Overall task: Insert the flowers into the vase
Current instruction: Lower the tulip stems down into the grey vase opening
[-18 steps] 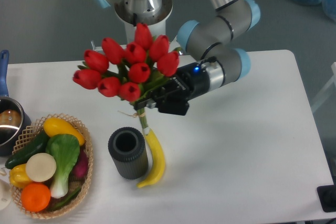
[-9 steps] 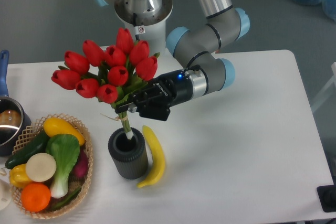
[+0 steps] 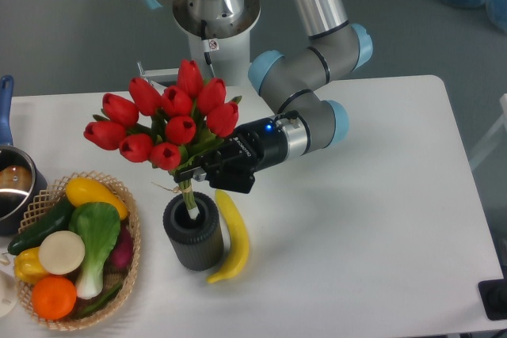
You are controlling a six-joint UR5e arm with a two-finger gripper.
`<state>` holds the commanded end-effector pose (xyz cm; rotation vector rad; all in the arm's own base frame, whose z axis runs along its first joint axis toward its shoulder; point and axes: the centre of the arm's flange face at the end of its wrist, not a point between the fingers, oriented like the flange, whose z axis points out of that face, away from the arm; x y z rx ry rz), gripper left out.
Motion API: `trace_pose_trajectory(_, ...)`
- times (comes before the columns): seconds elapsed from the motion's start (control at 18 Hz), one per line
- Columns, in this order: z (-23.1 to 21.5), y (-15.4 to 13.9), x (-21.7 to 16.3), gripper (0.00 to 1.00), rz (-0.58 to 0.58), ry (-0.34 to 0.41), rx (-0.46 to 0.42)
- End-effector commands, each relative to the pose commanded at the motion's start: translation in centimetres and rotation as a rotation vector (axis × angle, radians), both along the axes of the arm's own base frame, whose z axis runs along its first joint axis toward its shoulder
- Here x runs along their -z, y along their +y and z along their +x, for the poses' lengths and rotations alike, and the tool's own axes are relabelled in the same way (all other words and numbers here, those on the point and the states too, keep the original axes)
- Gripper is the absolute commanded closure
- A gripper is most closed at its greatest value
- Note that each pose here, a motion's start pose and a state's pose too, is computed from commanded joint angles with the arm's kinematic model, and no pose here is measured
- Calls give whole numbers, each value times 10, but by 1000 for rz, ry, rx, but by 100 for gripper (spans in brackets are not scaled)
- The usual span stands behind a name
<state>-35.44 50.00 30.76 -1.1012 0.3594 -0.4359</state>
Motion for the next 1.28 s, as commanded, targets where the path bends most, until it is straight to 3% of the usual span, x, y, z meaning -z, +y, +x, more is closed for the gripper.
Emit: trace_pose_trajectory(1.28,10,-6,70,78,-44,-39,-40)
